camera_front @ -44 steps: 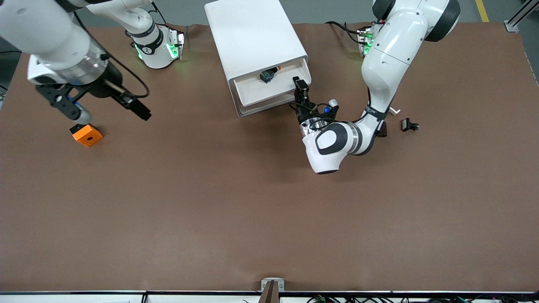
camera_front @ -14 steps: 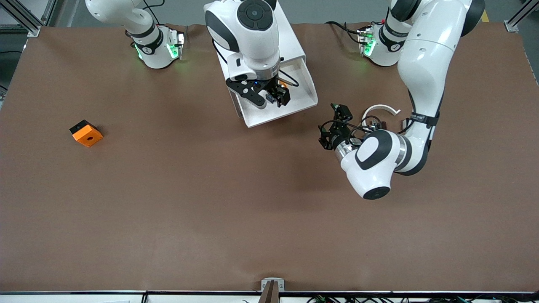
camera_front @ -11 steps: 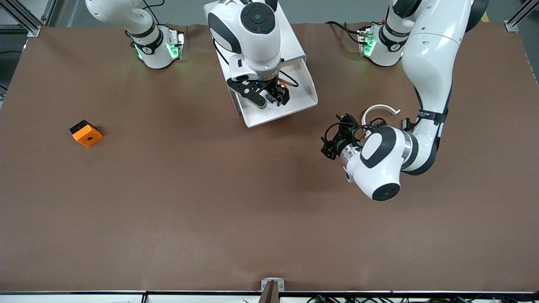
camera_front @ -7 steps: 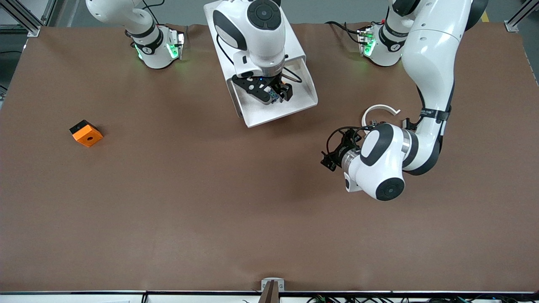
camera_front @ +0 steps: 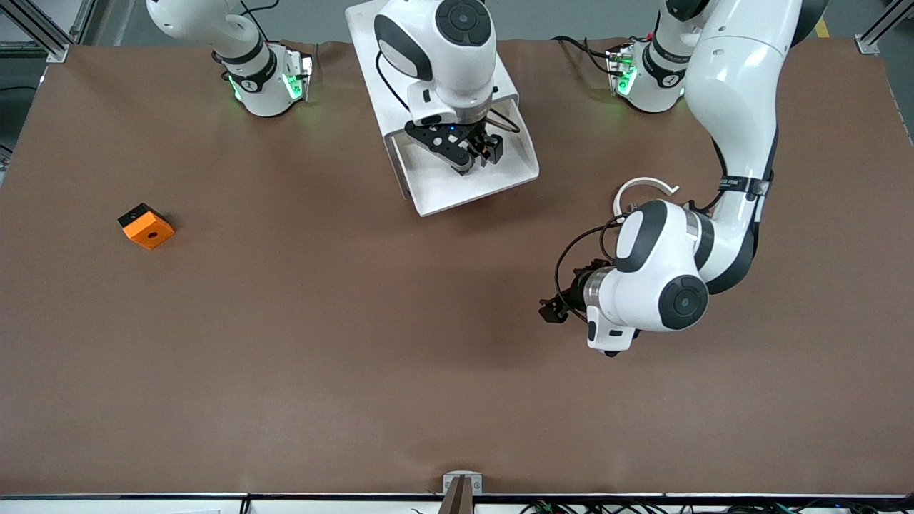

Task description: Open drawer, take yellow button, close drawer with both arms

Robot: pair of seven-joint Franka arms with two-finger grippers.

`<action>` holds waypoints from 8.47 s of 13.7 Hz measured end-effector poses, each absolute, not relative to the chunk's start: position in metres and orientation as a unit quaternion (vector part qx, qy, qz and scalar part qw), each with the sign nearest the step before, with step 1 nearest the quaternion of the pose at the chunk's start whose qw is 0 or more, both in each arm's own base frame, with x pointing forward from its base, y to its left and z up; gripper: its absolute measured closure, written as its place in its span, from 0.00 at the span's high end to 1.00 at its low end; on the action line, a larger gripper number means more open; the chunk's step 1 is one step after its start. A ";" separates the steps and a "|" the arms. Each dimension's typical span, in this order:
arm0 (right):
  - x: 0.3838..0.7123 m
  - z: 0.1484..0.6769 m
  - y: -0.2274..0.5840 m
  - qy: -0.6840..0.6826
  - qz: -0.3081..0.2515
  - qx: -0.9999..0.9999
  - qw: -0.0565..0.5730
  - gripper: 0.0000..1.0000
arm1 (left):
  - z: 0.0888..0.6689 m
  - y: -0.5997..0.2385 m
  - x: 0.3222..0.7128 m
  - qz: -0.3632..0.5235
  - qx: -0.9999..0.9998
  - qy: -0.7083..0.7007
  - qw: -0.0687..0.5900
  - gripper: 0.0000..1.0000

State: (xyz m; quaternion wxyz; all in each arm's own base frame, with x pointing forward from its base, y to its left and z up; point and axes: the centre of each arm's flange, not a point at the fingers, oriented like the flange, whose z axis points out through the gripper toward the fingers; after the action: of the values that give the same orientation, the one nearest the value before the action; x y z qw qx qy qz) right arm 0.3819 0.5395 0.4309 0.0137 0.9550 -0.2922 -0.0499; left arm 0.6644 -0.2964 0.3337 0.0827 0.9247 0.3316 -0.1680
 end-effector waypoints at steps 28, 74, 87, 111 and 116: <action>0.422 0.490 0.510 -0.295 -0.060 0.953 0.040 0.40 | 0.403 -0.337 0.642 0.010 0.978 0.207 0.004 1.00; 0.699 0.223 -0.180 -0.035 0.018 0.999 0.026 0.40 | 0.373 -0.521 0.422 -0.129 0.992 0.004 -0.014 1.00; 0.707 0.227 -0.173 -0.028 0.029 0.999 0.023 1.00 | 0.370 -0.549 0.380 -0.184 0.983 -0.003 0.011 1.00; 0.581 0.569 -0.153 -0.079 -0.113 0.990 -0.018 1.00 | 0.453 -0.371 0.552 -0.111 0.977 0.172 0.066 1.00; 0.578 0.587 -0.156 -0.088 -0.103 0.991 -0.015 1.00 | 0.457 -0.276 0.603 -0.050 0.974 0.220 0.015 1.00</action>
State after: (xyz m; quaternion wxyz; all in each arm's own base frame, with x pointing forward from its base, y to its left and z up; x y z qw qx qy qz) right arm 0.5784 -0.1562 0.5872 -0.0148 0.9907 -0.0880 -0.1028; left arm 0.6034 -0.2763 0.4570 0.0152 0.9742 0.2197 -0.0502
